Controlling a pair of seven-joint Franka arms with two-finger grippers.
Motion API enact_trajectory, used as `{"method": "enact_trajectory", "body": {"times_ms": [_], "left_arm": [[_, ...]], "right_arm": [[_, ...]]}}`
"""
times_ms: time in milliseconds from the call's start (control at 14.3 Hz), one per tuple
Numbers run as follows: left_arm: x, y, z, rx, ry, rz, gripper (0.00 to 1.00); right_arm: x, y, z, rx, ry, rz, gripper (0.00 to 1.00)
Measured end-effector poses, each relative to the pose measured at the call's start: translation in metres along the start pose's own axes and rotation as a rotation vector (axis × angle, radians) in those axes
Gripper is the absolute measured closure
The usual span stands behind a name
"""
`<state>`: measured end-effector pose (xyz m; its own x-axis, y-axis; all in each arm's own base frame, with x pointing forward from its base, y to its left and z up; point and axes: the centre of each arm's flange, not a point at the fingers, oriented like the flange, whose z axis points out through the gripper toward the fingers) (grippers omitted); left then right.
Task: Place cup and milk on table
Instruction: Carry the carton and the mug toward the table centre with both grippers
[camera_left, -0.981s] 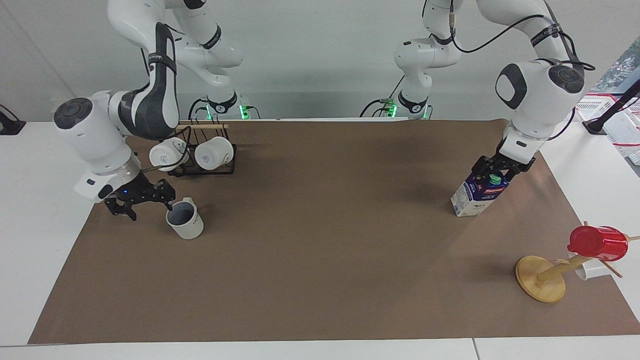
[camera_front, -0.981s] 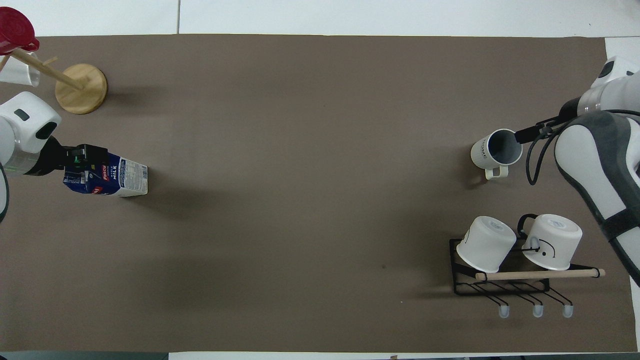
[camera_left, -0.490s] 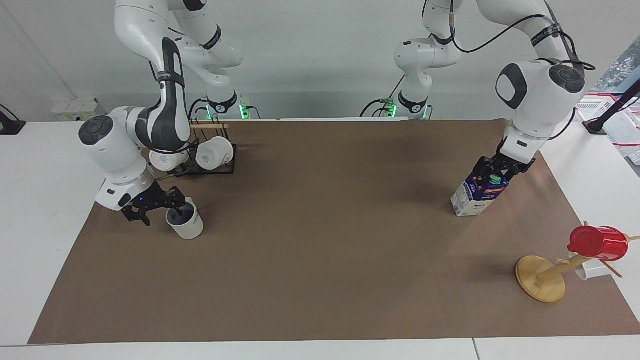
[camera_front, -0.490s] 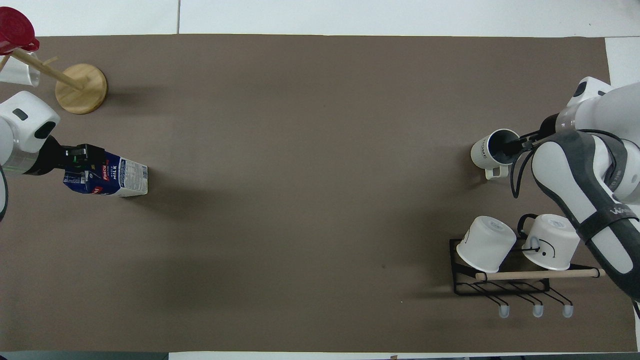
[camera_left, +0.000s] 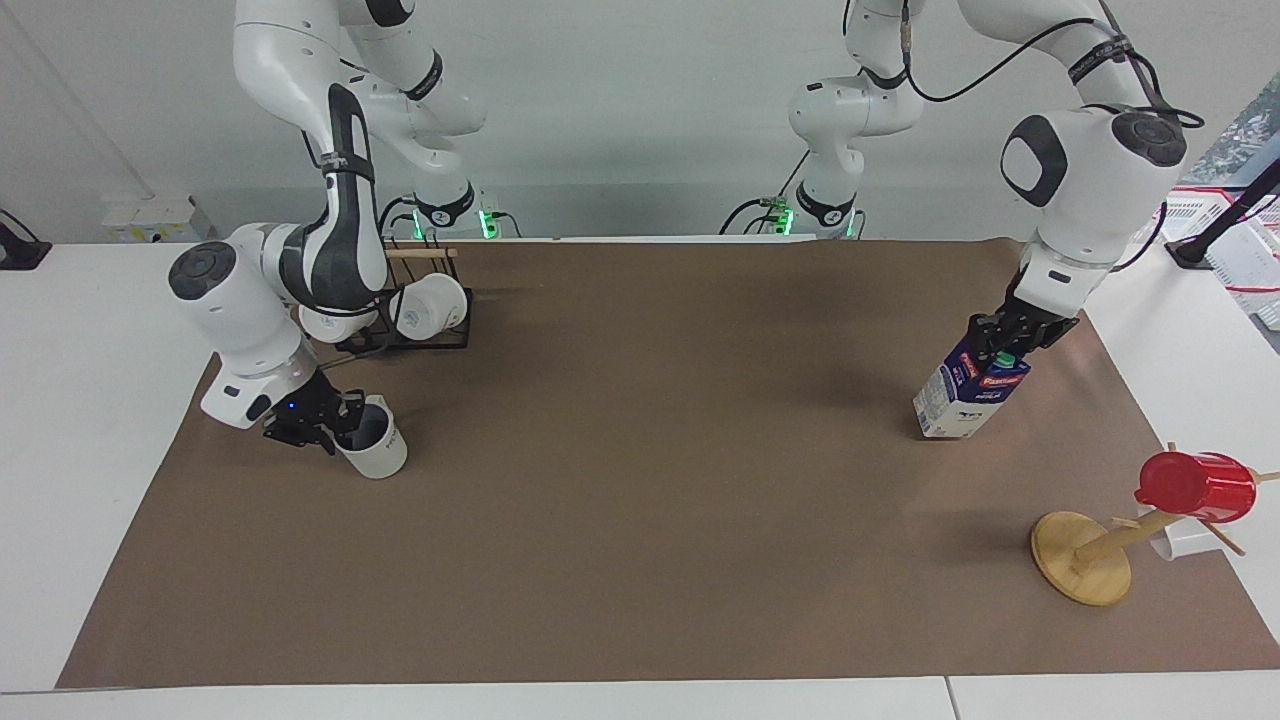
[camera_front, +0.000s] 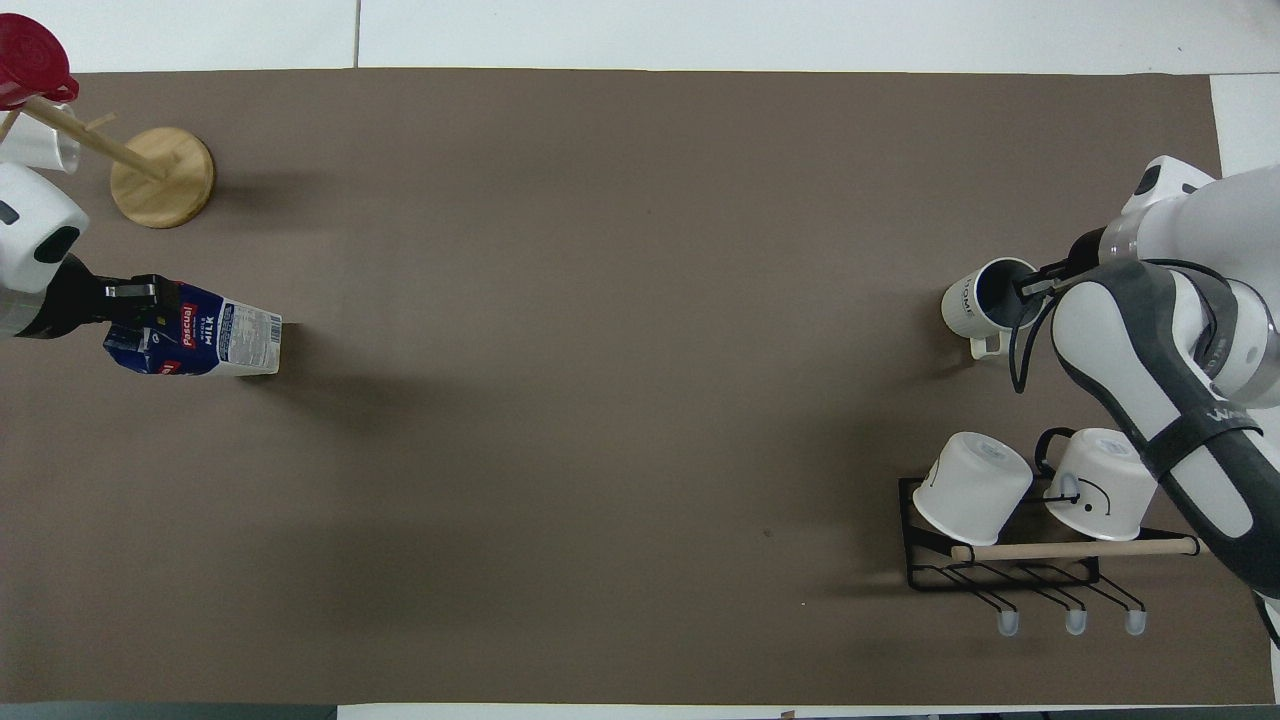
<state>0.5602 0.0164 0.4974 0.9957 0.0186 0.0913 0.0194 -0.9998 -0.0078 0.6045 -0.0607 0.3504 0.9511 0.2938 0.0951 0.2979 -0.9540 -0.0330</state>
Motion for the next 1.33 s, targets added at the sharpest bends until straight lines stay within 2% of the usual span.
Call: {"method": "enact_trajectory", "body": {"times_ms": [70,280,561,701,981,1121,1331], "left_arm": [[0.000,0.000,-0.013,0.000,-0.010,-0.001,0.58],[-0.001,-0.001,-0.050,0.000,-0.041,-0.002,0.59],[-0.006,-0.001,-0.064,0.000,-0.074,-0.002,0.59],[-0.010,-0.001,-0.063,0.000,-0.104,-0.002,0.59],[-0.011,-0.001,-0.063,0.000,-0.109,-0.002,0.59],[-0.011,-0.001,-0.063,0.001,-0.108,-0.002,0.59],[-0.011,0.001,-0.064,0.008,-0.106,0.006,0.59]], "right_arm": [[0.001,0.000,-0.001,0.001,0.002,0.001,0.96],[0.020,-0.011,-0.030,0.022,-0.014,-0.017,0.96],[0.067,-0.097,-0.076,0.032,-0.001,0.008,0.96],[0.081,-0.159,-0.071,0.014,0.005,0.030,0.96],[0.088,-0.277,-0.040,-0.057,-0.009,0.076,0.96],[0.086,-0.315,-0.026,-0.069,-0.013,0.103,0.96],[0.084,-0.342,-0.008,-0.072,-0.025,0.117,0.96]]}}
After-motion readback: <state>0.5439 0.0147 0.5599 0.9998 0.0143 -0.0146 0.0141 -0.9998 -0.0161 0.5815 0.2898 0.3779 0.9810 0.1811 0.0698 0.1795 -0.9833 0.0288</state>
